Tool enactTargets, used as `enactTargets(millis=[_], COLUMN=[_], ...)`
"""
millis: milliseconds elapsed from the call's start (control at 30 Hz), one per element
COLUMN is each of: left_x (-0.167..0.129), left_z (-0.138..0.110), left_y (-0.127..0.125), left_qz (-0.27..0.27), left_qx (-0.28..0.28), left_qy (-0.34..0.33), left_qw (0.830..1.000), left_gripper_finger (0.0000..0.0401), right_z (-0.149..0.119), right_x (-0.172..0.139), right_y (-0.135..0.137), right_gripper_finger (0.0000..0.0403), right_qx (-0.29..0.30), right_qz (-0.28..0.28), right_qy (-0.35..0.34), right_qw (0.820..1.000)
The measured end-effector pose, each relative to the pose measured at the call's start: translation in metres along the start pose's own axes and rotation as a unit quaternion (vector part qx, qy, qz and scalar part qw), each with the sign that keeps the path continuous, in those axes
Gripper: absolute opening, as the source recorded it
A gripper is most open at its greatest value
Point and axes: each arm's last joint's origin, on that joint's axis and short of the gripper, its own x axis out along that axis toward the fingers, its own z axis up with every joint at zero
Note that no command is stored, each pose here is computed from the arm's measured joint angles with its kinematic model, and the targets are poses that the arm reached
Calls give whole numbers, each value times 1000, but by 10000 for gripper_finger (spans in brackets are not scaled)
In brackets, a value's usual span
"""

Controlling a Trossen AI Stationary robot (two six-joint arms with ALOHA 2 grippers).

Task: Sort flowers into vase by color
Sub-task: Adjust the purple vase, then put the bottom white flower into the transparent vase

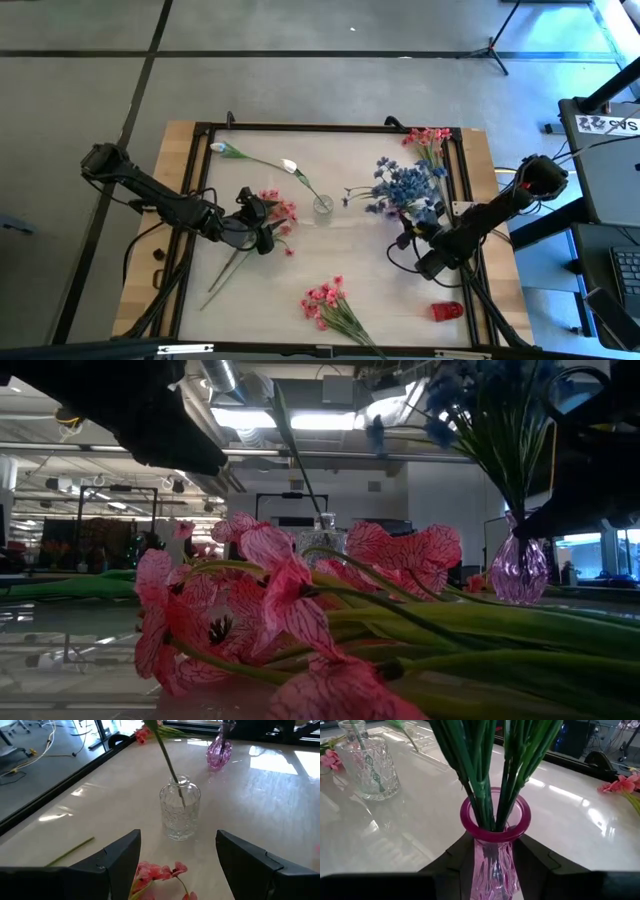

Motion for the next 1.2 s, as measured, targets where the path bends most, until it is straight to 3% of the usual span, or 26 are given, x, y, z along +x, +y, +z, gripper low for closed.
enactTargets(millis=[500, 933, 1200], left_x=[3, -2, -2], left_z=[1, -3, -5], left_y=[3, 8, 9], left_qz=[-4, -7, -1], left_qx=[-3, -6, -9], left_qy=[8, 38, 47], left_qw=[1000, 999, 999], left_gripper_finger=[253, 253, 253], right_z=[-2, 7, 18], right_x=[0, -6, -11], right_y=[2, -4, 1], right_gripper_finger=[157, 278, 291], right_qx=[29, 26, 15], right_qz=[7, 5, 8], right_qy=[15, 64, 54], right_qw=[999, 998, 998])
